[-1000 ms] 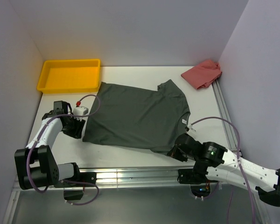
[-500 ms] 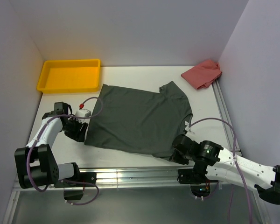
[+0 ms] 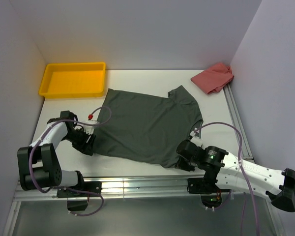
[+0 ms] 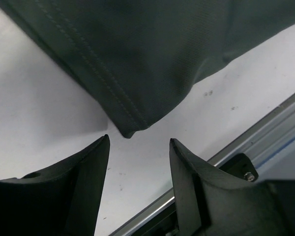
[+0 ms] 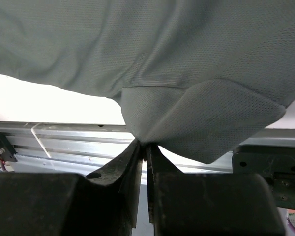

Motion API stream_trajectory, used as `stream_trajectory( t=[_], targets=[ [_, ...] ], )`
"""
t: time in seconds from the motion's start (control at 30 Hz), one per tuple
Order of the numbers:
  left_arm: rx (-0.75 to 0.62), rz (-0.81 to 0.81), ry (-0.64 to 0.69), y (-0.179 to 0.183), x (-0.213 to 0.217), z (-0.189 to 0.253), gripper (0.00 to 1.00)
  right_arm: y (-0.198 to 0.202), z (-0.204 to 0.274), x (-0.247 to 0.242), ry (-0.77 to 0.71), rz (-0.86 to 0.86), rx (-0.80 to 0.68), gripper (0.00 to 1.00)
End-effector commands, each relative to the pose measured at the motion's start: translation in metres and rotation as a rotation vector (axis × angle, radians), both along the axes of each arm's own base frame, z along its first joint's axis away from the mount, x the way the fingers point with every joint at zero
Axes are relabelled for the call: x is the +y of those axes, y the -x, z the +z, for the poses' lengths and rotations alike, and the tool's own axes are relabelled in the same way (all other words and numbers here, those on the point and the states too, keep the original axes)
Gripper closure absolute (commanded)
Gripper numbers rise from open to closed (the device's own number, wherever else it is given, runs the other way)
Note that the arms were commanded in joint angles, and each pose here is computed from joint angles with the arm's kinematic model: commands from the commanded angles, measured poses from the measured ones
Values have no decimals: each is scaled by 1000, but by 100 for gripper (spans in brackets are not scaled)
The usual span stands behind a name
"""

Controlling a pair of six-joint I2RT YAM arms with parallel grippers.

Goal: Roll the t-shirts
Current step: Flatten the tshirt

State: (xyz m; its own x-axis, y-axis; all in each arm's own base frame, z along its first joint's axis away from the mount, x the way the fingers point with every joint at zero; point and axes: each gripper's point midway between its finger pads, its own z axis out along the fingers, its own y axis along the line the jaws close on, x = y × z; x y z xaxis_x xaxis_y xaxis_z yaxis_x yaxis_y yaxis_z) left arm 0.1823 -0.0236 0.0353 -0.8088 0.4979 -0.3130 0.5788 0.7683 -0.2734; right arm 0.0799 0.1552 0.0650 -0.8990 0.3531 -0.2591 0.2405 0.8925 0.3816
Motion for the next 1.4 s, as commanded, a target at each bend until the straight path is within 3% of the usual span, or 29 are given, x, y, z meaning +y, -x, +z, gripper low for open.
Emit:
stream_trajectory(
  t=[0.0,0.23,0.43,0.53,1.03,1.37],
  targets=[
    [7,-28,89,-3,-13,6,43,-13,16,11,-40,-1,-69,85],
    [33,-10,70,-4,-11,-3,60,-19,26,9,-45,-19,-106,85],
    [7,7,85,-13,-13,7,91,-22,37,2,-39,-33,-137,85],
    [-18,17,84,-20,-14,12,99,-24,43,-1,-37,-39,-158,82],
    [-79,42,72,-45,-10,39,100,-58,69,-18,19,-78,-273,82],
    [-86,82,46,-62,-4,35,100,-25,32,-6,57,62,-103,69]
  ],
)
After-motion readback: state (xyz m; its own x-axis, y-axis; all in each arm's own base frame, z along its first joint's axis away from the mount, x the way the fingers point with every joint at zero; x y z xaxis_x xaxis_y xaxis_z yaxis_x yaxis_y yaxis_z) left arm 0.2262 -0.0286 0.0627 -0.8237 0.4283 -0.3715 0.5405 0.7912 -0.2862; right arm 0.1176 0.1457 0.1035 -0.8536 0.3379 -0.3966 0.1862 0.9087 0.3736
